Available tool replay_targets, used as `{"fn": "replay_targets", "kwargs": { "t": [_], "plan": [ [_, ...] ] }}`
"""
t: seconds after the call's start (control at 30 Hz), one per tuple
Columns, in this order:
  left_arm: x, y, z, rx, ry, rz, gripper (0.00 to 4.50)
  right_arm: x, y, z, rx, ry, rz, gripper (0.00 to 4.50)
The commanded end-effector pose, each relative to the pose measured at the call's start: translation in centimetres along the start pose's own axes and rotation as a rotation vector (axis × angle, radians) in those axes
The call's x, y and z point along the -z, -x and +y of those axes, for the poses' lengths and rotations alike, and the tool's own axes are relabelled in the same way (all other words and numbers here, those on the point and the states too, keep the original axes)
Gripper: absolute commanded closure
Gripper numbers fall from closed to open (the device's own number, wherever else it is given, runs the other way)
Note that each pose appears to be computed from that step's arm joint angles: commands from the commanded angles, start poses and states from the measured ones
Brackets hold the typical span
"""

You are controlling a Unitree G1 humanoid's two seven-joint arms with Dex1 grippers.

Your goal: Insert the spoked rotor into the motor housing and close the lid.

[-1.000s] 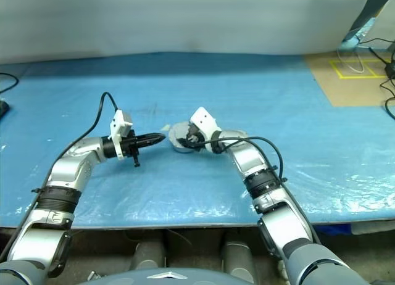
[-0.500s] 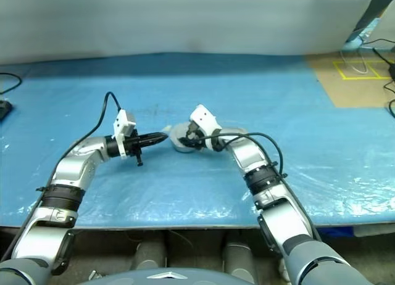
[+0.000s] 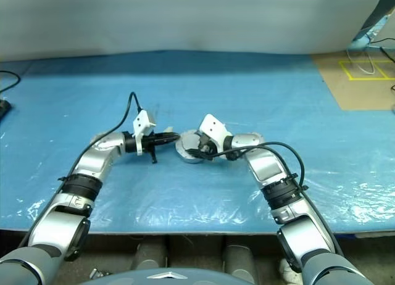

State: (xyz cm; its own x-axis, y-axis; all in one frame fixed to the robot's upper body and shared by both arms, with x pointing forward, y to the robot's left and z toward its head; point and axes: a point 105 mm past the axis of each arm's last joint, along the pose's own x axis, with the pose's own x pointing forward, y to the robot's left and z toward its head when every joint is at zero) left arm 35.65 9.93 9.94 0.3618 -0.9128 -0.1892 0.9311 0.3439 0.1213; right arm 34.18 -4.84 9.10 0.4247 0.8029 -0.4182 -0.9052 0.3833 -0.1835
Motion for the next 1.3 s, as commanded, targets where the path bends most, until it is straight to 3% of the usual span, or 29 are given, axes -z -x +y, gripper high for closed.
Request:
{"fn": "replay_targets", "kwargs": {
  "t": [0.03, 0.3, 0.67, 1.1, 1.23, 1.3],
  "plan": [
    [-0.5, -0.5, -0.3, 0.037, -0.060, 0.017, 4.50, 5.6, -0.3, 1.4, -0.021, -0.138, 0.182, 1.55],
    [1.2, -0.4, -0.6, 0.079, -0.084, 0.135, 4.50, 5.0, -0.5, 0.8, 0.009, -0.156, 0.152, 1.55],
    [2.3, 1.3, -0.9, 0.098, -0.059, 0.168, 4.50, 5.0, -0.4, 0.7, 0.016, -0.154, 0.148, 1.55],
    [1.8, -1.7, -0.7, 0.061, -0.079, 0.120, 4.50, 4.5, -0.7, 0.9, 0.012, -0.133, 0.112, 1.55],
    [2.3, -1.4, -0.7, 0.065, -0.084, 0.141, 4.50, 3.8, -0.5, 0.7, 0.024, -0.126, 0.077, 0.23],
    [2.4, -1.3, -0.9, 0.075, -0.085, 0.146, 4.50, 3.0, -0.3, 0.2, 0.042, -0.149, 0.042, 0.03]
  ]
}}
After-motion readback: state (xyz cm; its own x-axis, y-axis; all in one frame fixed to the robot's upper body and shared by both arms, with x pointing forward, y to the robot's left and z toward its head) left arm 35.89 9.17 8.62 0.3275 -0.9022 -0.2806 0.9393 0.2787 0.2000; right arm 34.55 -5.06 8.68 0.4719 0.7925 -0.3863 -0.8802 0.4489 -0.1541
